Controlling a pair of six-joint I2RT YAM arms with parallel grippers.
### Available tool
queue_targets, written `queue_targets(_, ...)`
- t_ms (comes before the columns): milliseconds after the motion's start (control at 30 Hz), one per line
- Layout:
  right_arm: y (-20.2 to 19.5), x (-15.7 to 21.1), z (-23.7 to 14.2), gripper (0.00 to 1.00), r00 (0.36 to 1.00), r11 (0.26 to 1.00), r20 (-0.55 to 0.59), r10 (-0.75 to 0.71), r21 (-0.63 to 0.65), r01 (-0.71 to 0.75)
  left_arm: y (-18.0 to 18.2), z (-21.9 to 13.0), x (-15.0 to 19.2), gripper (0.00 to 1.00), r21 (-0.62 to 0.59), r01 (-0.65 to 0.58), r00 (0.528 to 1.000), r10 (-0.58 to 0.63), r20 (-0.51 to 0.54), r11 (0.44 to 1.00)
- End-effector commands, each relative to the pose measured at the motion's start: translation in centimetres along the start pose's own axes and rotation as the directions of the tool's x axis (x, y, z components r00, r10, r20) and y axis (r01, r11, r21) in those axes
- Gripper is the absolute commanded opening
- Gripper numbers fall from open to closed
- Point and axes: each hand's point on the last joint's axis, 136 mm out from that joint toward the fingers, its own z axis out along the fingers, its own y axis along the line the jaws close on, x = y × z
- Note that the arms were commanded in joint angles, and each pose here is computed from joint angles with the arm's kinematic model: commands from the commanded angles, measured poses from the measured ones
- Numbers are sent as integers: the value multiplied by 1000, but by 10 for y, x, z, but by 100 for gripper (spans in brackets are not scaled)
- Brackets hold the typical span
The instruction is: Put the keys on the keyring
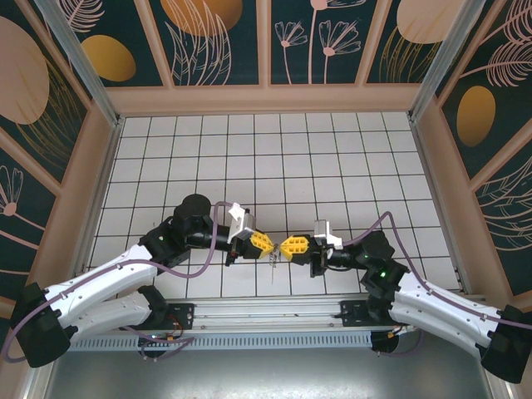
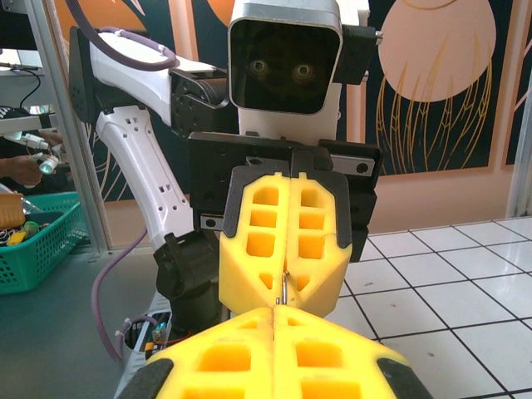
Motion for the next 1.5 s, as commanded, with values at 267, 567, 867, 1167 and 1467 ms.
queue_targets(267, 11, -25, 2, 0, 997, 997, 71, -33, -63, 37, 3, 0, -9, 0, -5, -27, 999, 28, 22, 1000)
queue_targets(567, 12, -25, 4, 0, 997, 996, 74, -30, -79, 35, 3, 1, -10, 0, -2, -29, 999, 29, 24, 1000)
queue_targets(867, 12, -24, 5, 0, 997, 996, 71, -28, -85, 34, 3, 1, -12, 0, -2, -33, 999, 33, 24, 999)
queue_targets(1167, 12, -26, 5, 0, 997, 995, 76, -30, -93, 37, 3, 2, -12, 0, 9, -30, 999, 30, 20, 1000)
queue_targets(1467, 13, -28, 5, 0, 996, 994, 83, -31, -98, 39, 7, 6, -6, 0, 3, -13, 1000, 13, -8, 1000)
